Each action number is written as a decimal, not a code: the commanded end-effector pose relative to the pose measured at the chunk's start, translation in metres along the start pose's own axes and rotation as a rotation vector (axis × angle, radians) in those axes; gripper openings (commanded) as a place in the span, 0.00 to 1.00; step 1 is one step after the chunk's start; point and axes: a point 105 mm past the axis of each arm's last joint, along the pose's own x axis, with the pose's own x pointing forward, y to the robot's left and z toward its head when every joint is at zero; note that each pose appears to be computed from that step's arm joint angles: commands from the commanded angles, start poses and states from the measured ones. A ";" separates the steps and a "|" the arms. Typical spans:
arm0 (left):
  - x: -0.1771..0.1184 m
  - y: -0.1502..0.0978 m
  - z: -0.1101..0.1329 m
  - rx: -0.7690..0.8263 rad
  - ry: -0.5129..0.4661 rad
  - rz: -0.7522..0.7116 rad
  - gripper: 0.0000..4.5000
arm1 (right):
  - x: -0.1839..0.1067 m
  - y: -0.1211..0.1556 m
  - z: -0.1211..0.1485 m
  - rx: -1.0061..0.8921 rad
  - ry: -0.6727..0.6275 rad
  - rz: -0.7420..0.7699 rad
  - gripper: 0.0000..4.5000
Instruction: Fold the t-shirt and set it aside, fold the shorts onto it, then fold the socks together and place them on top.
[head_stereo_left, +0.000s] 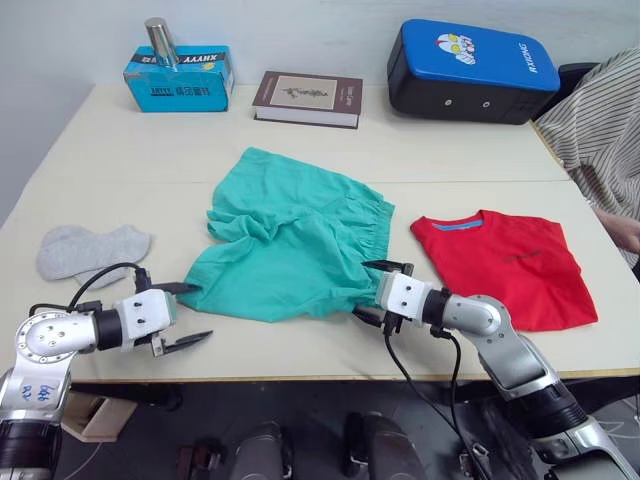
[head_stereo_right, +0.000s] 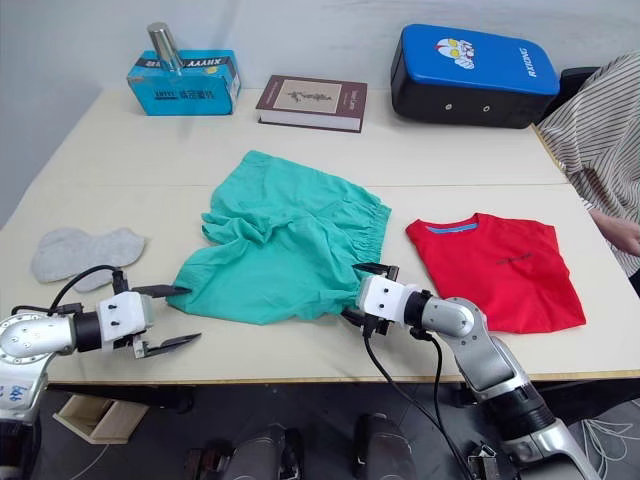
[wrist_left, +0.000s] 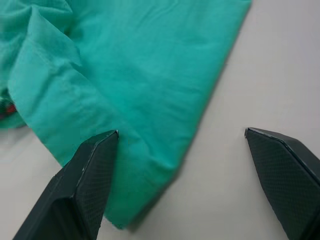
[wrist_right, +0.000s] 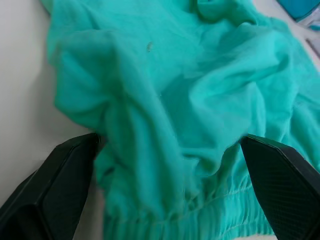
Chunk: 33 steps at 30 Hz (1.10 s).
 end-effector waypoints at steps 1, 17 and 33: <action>0.015 -0.003 -0.027 0.011 0.111 -0.005 0.90 | 0.002 -0.004 0.000 -0.041 -0.014 -0.017 1.00; 0.036 -0.014 -0.025 -0.208 -0.011 -0.122 0.00 | -0.005 -0.010 -0.002 -0.065 -0.036 -0.021 0.17; -0.047 -0.071 0.073 -0.375 -0.162 -0.351 0.00 | -0.082 0.023 0.003 -0.144 -0.077 0.292 0.00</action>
